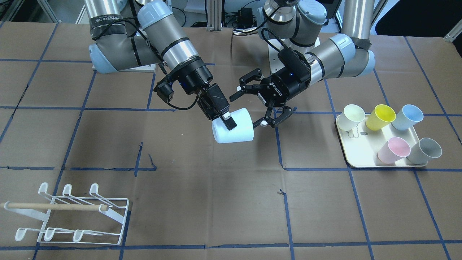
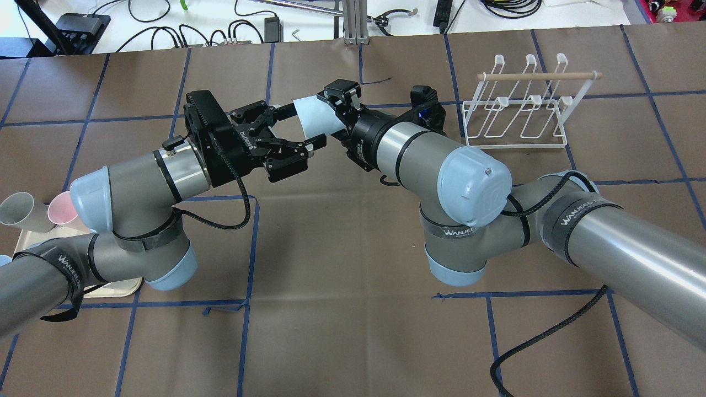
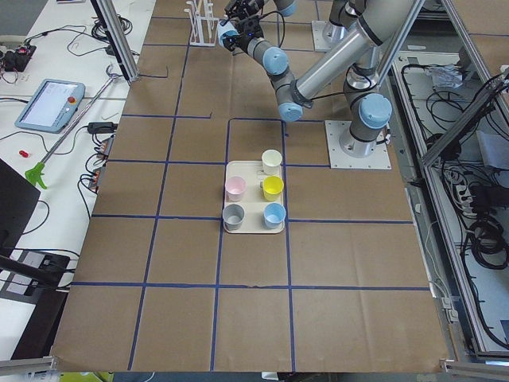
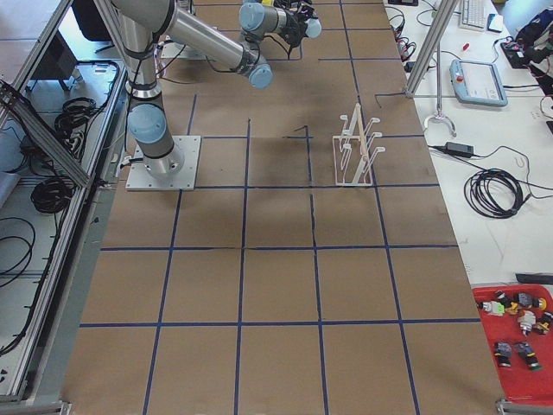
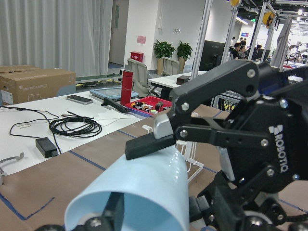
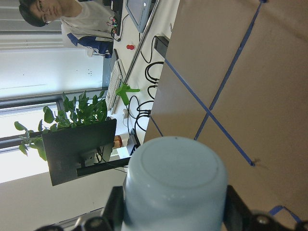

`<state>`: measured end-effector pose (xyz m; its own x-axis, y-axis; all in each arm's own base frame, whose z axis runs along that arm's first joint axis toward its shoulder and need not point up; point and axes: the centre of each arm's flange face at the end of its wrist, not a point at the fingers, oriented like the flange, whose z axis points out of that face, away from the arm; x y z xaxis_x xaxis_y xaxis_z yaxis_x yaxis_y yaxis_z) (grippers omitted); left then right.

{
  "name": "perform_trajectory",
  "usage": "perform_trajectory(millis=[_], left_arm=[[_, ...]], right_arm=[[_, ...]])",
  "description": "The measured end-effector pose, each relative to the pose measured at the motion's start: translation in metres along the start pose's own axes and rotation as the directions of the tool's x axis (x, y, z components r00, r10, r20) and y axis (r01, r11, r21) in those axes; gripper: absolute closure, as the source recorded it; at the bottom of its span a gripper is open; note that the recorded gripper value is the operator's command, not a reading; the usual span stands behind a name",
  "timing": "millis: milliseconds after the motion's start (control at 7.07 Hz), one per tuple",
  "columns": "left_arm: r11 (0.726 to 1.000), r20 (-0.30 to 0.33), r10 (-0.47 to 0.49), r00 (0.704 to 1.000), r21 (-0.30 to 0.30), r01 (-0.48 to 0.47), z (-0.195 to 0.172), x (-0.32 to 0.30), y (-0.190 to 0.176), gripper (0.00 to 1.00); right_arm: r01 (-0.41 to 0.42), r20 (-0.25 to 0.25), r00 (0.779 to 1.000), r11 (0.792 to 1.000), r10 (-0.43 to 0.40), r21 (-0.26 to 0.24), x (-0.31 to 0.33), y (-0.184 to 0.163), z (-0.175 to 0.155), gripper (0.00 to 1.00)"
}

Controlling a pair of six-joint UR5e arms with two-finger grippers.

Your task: Transfer IKEA cup to right arm and place on rack

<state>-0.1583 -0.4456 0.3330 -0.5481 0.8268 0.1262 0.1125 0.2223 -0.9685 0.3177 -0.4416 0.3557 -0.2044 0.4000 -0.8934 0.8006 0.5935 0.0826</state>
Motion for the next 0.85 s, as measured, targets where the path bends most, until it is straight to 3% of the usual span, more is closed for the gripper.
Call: perform_trajectory(millis=[283, 566, 848], left_arm=[[1.0, 0.089, -0.011, 0.996, 0.022, 0.01, -0.033, -0.032, -0.003, 0.01], [0.999, 0.163, -0.033, 0.986, 0.03, 0.028, -0.055, -0.058, -0.005, 0.01], [0.995, 0.301, -0.1, 0.948, 0.008, 0.102, -0.06, -0.095, -0.023, 0.01]], right_arm=[[-0.001, 0.017, 1.0, 1.0, 0.0, 0.022, -0.009, -0.014, 0.001, 0.83], [0.028, 0.047, 0.998, 0.995, -0.032, 0.092, -0.025, -0.055, -0.004, 0.93], [0.152, 0.055, 0.985, 0.972, -0.164, 0.181, -0.043, -0.099, -0.014, 0.95]])
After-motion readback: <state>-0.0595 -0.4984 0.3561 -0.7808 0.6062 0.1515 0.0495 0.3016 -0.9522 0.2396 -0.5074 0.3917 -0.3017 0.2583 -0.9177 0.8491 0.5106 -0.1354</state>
